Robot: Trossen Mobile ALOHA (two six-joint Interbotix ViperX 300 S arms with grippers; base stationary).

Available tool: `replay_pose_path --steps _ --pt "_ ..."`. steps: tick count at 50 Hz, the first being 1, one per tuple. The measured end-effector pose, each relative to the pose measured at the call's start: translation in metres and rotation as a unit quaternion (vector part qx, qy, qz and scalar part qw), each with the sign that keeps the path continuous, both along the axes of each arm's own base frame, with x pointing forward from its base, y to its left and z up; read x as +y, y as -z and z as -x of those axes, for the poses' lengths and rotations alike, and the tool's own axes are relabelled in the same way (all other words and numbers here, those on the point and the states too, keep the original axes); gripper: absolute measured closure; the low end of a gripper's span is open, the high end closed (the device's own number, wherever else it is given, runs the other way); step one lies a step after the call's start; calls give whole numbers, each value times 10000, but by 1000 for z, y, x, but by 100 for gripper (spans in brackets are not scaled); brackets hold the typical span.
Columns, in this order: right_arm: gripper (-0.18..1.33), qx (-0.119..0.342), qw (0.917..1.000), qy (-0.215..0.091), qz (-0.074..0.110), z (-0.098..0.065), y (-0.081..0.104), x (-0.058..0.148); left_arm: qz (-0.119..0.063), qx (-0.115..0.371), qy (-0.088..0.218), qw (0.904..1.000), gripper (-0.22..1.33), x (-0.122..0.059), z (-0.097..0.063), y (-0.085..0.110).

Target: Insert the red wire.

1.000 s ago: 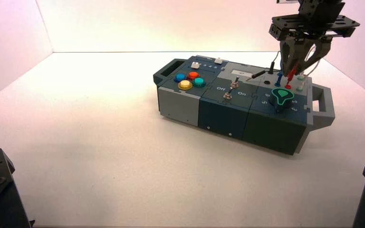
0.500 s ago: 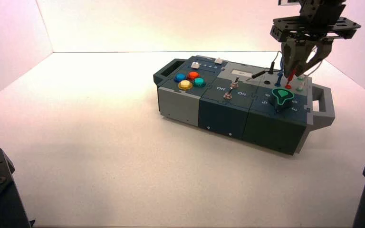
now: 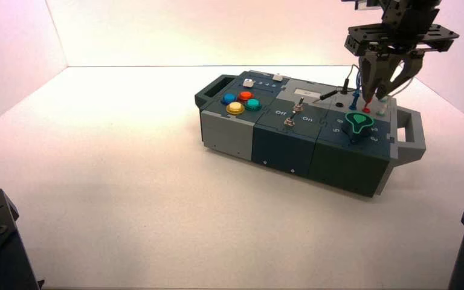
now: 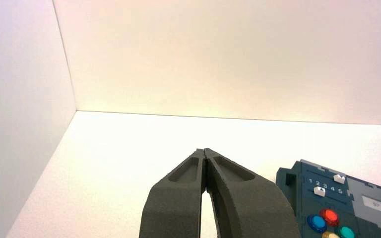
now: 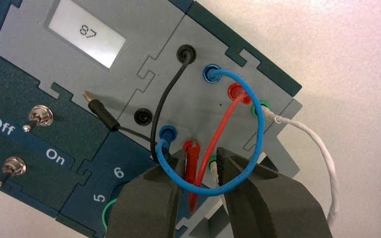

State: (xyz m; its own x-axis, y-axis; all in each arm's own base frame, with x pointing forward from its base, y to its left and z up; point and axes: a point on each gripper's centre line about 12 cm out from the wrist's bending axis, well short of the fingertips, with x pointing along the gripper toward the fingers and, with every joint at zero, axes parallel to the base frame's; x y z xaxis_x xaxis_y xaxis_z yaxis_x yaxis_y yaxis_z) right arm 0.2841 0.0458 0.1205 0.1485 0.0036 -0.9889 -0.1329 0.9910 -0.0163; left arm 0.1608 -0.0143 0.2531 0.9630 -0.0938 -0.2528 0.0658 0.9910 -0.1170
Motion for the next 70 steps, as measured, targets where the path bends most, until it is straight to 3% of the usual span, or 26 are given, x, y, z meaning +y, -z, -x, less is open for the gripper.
replay_pose_path --steps 23,36,42,47,53,57,70 --pt "44 -37 10000 5 -13 -5 -1 1 -6 -16 0 10000 127 0 0 0" --pt "56 -30 10000 0 -5 -5 0 1 1 -15 -2 10000 127 0 0 0" --pt "66 -7 10000 5 -7 -5 1 1 -6 -23 -17 10000 127 1 0 -1" --pt "88 23 10000 -1 3 -5 3 1 -6 -23 -24 10000 127 1 0 -1" --pt "102 76 10000 -1 12 -5 6 1 3 -46 -32 10000 127 1 0 -1" --pt "129 136 9999 0 23 -4 9 1 -3 -69 -41 10000 127 1 1 -2" --pt "129 197 9998 13 27 -4 11 1 1 -138 -78 9999 127 3 3 -4"
